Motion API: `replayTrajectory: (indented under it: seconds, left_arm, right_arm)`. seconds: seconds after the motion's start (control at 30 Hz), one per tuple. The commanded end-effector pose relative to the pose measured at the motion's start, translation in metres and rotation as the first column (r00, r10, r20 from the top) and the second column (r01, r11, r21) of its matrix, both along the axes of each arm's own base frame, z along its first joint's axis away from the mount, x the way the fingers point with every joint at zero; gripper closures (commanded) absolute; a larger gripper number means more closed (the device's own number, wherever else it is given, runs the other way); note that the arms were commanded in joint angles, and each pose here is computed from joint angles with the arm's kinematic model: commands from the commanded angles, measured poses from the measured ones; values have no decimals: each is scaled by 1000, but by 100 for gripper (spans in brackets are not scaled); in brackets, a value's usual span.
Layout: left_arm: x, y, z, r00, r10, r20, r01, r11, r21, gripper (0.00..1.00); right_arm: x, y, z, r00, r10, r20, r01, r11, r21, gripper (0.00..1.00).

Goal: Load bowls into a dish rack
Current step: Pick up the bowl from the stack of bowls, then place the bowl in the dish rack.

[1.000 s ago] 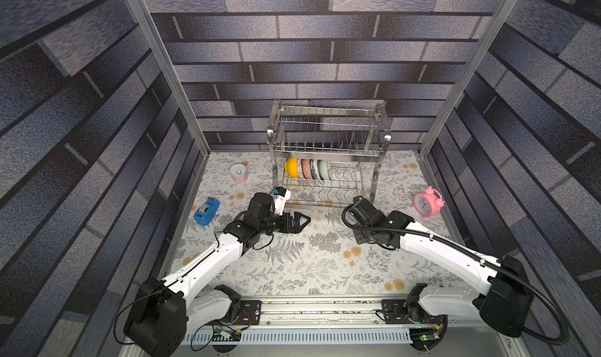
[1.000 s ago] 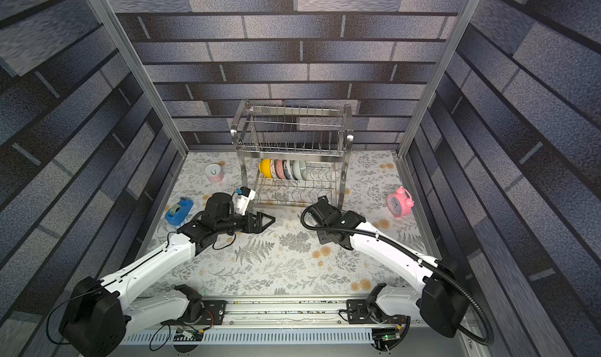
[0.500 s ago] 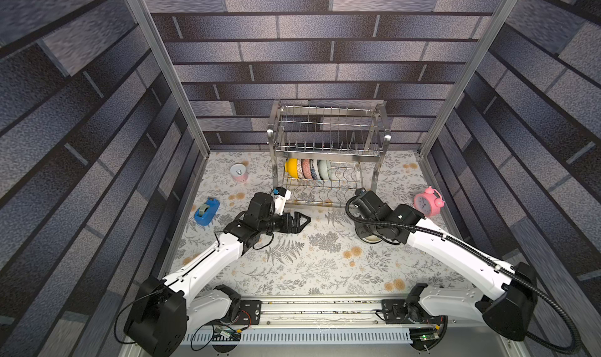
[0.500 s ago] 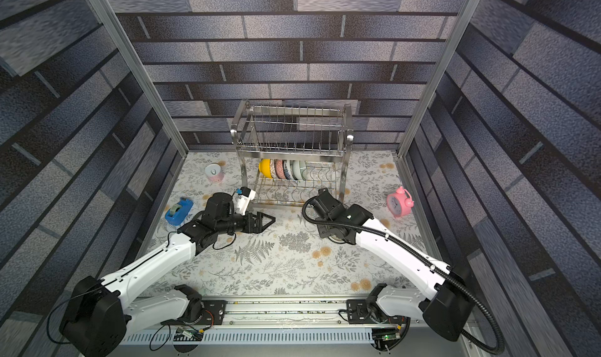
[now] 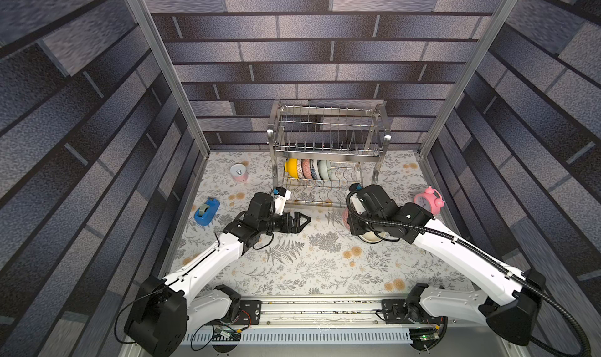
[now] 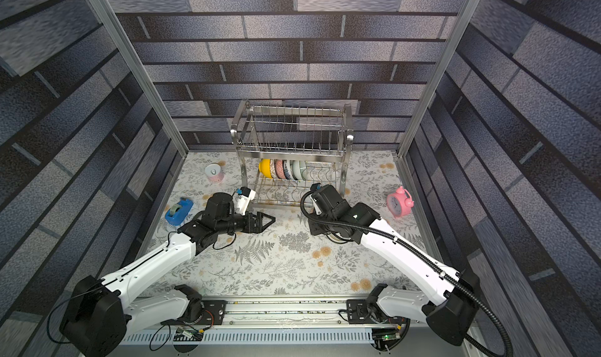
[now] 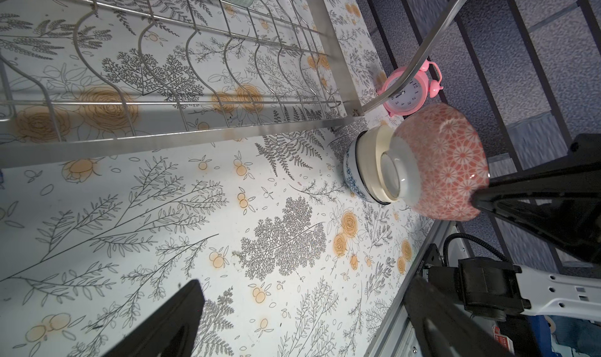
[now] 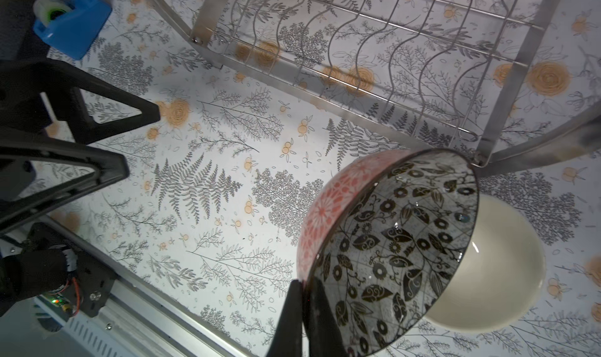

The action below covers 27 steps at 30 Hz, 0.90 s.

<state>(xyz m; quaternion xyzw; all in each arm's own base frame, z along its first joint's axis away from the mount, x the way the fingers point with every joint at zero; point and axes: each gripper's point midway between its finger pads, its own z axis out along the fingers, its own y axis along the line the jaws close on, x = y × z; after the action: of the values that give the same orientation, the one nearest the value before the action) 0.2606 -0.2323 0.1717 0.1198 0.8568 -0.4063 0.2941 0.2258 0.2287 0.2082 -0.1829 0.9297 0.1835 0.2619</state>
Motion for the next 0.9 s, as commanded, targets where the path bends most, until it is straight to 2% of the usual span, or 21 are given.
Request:
replayTrajectory:
  seconds: [0.0,0.43,0.87]
  left_arm:
    - [4,0,23,998,12,61,-11,1000,-19,0]
    - [0,14,32,996,47,81,-45,998,-33,0]
    - [-4,28,39,993,80,88,-75,996,-57,0]
  right_arm:
    - [9,35,36,998,42,43,-49,982,180,100]
    - [44,80,50,998,60,-11,-49,899,436,100]
    - [80,101,54,997,57,-61,-10,805,593,100]
